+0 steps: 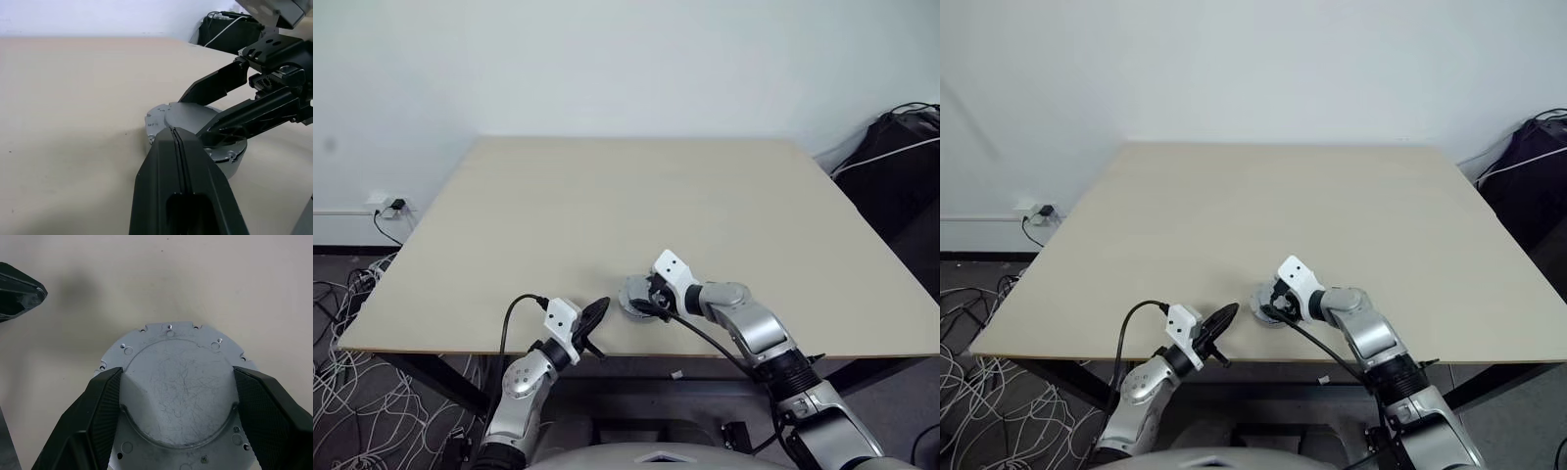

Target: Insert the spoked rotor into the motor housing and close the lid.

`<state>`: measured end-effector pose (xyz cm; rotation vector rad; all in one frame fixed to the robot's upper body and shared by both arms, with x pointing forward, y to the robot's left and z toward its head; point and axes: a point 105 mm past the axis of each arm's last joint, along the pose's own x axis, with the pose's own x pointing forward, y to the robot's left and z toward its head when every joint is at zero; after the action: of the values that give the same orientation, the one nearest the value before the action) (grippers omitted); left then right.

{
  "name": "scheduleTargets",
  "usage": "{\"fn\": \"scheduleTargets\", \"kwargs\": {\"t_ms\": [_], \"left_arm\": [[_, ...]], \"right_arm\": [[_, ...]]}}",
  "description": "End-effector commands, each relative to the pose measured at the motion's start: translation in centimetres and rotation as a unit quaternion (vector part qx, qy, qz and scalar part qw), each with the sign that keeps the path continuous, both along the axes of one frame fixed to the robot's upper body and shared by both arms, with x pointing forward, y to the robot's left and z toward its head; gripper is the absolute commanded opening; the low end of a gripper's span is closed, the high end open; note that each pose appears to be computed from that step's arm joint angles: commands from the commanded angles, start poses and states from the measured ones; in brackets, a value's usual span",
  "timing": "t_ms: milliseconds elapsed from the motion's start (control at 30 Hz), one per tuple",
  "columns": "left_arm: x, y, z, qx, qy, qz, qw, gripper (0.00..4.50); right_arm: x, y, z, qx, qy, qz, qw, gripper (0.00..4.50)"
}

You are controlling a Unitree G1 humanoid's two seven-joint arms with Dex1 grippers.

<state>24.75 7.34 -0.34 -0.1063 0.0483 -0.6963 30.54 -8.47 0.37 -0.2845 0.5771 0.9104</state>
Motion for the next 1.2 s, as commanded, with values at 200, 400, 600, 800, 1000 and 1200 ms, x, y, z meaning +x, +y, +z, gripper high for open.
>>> {"fn": "scheduleTargets", "kwargs": {"t_ms": [200,400,600,800,1000,1200], "left_arm": [[0.6,0.2,0.5,-0.003,-0.016,0.001,1.000,0.00],[1.3,0.8,0.7,0.011,-0.020,0.030,0.999,0.00],[5.4,1.6,2.8,0.027,0.006,0.106,0.994,0.00],[7.1,0.1,4.1,0.044,0.054,0.060,0.996,0.00],[7.5,-1.4,3.9,0.040,0.135,-0.008,0.990,0.00],[8.4,-1.2,4.1,0.019,0.180,-0.030,0.983,0.00]], "right_arm": [[-0.8,-1.8,-2.1,-0.047,0.042,-0.006,0.998,3.19],[-0.6,-1.7,-2.0,-0.048,0.038,-0.012,0.998,3.19],[-0.6,-1.5,-2.1,-0.046,0.038,-0.015,0.998,3.19],[-0.7,-1.1,-2.2,-0.043,0.037,-0.016,0.998,3.19],[-0.7,-0.6,-2.0,-0.039,0.035,-0.014,0.999,3.19],[-0.6,-0.5,-1.9,-0.038,0.033,-0.013,0.999,3.19]]}}
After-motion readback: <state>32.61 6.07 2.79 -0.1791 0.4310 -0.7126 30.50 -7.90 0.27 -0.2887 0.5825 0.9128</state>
